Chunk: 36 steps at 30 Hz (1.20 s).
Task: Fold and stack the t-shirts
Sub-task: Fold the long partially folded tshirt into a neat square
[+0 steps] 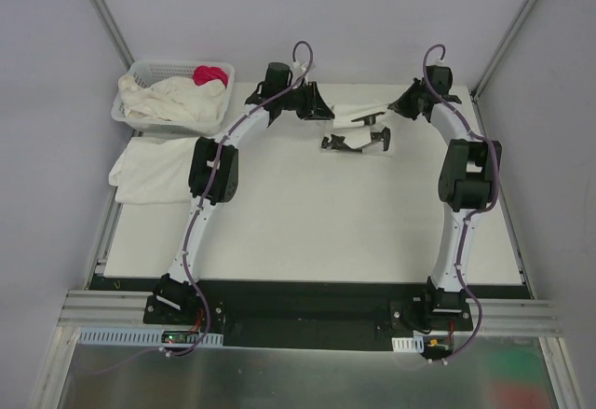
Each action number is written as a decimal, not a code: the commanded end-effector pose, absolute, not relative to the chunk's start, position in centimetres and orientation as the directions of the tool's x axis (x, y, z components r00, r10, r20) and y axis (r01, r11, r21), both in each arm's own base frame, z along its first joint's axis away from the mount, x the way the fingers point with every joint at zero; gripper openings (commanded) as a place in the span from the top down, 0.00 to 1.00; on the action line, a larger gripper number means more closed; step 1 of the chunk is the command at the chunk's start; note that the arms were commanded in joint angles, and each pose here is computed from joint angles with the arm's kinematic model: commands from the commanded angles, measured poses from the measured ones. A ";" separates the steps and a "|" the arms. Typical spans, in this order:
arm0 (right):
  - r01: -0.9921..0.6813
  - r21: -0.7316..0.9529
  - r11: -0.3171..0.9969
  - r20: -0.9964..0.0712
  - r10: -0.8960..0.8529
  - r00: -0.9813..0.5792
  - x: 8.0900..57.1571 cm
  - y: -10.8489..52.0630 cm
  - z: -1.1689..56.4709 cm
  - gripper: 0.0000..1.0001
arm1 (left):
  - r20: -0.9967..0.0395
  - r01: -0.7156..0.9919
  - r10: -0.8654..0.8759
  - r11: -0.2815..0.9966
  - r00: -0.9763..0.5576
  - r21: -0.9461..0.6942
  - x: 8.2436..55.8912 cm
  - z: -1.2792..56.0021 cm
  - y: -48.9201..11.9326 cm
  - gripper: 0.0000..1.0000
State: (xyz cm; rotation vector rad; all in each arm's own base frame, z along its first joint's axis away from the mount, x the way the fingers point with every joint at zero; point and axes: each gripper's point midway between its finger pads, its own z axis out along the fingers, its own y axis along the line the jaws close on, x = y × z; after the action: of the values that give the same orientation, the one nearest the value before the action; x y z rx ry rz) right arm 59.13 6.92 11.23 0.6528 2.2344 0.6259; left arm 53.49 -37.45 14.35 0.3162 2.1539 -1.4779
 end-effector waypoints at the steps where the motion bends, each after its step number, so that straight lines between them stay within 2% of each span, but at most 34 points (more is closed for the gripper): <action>1: 0.297 0.596 0.746 -0.566 0.653 -0.502 63.0 2.5 11.8 0.99 | -0.552 0.485 -0.121 0.350 -0.825 -0.801 54.7 16.1 -36.3 0.69; 4: 0.303 0.594 0.745 -0.564 0.654 -0.504 64.2 2.3 10.8 0.99 | -0.543 0.477 -0.121 0.349 -0.831 -0.807 54.6 15.5 -36.3 0.62; 8: 0.302 0.607 0.735 -0.552 0.664 -0.504 65.1 2.1 10.2 0.96 | -0.534 0.475 -0.111 0.334 -0.838 -0.814 54.1 15.5 -36.4 0.62; 9: 0.303 0.610 0.732 -0.551 0.667 -0.501 65.3 2.1 10.1 0.91 | -0.535 0.477 -0.108 0.333 -0.838 -0.814 54.0 15.5 -36.3 0.62; 10: 0.302 0.613 0.730 -0.549 0.668 -0.502 65.3 2.2 9.9 0.81 | -0.531 0.472 -0.106 0.337 -0.841 -0.815 53.9 15.3 -36.3 0.63; 12: 0.313 0.614 0.725 -0.543 0.675 -0.499 65.4 2.1 9.4 0.73 | -0.543 0.485 -0.102 0.335 -0.833 -0.808 53.6 15.9 -36.2 0.63; 13: 0.312 0.615 0.725 -0.541 0.675 -0.501 65.4 2.1 9.3 0.65 | -0.540 0.482 -0.100 0.339 -0.836 -0.808 53.5 15.6 -36.1 0.63; 16: 0.305 0.621 0.722 -0.537 0.676 -0.505 65.2 2.3 9.7 0.57 | -0.548 0.489 -0.096 0.344 -0.831 -0.801 53.1 16.0 -35.8 0.64; 20: 0.292 0.611 0.736 -0.567 0.664 -0.488 64.6 1.9 11.9 0.55 | -0.548 0.493 -0.085 0.338 -0.832 -0.801 52.2 16.6 -35.7 0.65; 25: 0.257 0.595 0.762 -0.636 0.641 -0.430 62.7 1.2 17.8 0.55 | -0.546 0.494 -0.064 0.349 -0.835 -0.797 50.7 16.3 -35.2 0.66; 27: 0.254 0.595 0.762 -0.633 0.640 -0.436 61.6 1.4 17.9 0.55 | -0.553 0.503 -0.054 0.349 -0.831 -0.791 50.0 16.6 -35.0 0.66; 28: 0.230 0.605 0.762 -0.647 0.639 -0.415 61.0 1.5 20.0 0.55 | -0.564 0.515 -0.053 0.345 -0.824 -0.784 49.7 17.3 -34.9 0.66; 36: 0.170 0.654 0.737 -0.619 0.652 -0.438 56.0 4.7 20.7 0.61 | -0.570 0.524 -0.032 0.353 -0.821 -0.775 47.7 17.6 -34.2 0.66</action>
State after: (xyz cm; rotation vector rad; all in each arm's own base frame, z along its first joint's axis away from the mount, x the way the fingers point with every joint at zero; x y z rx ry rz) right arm 57.20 2.38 17.03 0.7013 2.0683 0.5513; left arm 48.99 -34.15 13.33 0.3008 2.2416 -1.4855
